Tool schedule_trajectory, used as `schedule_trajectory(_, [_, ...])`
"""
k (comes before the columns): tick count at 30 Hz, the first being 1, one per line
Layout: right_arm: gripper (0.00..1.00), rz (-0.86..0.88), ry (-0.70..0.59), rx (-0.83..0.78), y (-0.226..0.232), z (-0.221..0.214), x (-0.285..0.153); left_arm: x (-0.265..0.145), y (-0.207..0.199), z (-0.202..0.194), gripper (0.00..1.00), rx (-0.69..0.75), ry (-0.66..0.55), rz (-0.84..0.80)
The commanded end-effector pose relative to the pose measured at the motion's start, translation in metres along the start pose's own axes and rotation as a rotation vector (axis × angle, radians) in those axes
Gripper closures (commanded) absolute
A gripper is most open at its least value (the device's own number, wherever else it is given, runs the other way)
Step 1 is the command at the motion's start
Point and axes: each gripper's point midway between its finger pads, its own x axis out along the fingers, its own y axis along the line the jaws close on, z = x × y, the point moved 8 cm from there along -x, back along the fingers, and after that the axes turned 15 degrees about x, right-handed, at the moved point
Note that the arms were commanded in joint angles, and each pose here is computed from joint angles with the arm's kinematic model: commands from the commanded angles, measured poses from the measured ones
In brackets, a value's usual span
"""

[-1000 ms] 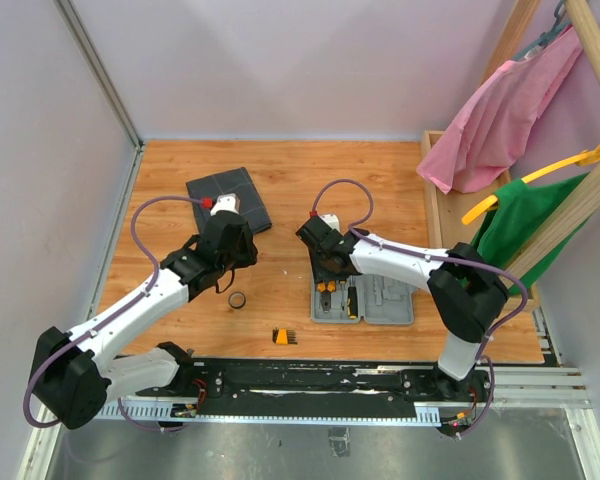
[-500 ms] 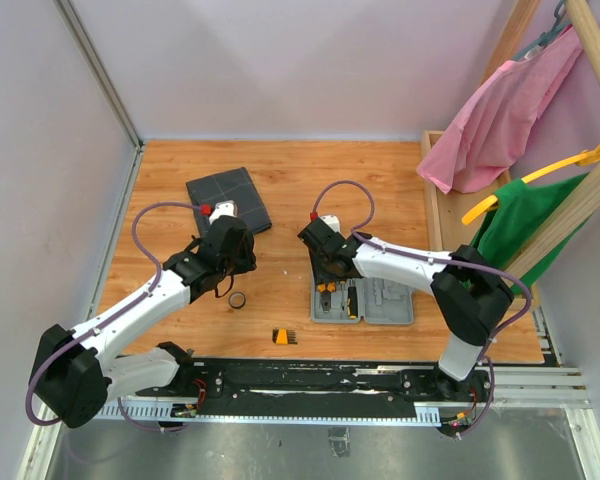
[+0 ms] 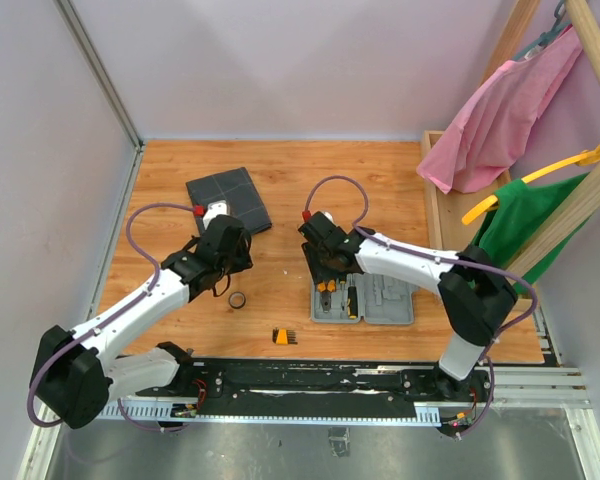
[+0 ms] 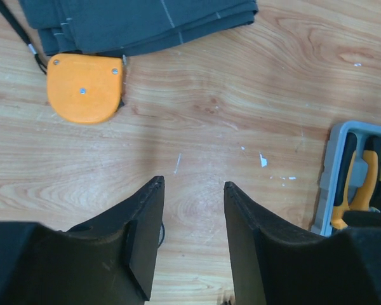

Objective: Sort the tools into containers
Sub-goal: Adjust the pliers in the storage box.

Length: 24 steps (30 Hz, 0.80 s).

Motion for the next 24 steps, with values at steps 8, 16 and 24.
schedule_trajectory(8, [0.48, 0.186, -0.165, -0.057, -0.008, 0.004, -0.061, 0.007, 0.030, 0.002, 0.38, -0.072, -0.021, 0.174])
schedule_trajectory(16, [0.43, 0.200, -0.142, -0.055, -0.030, -0.024, -0.062, 0.027, 0.051, 0.007, 0.21, -0.086, -0.031, 0.274])
schedule_trajectory(24, [0.33, 0.264, -0.158, -0.052, -0.039, -0.039, -0.068, 0.059, 0.064, 0.005, 0.12, -0.056, 0.008, 0.279])
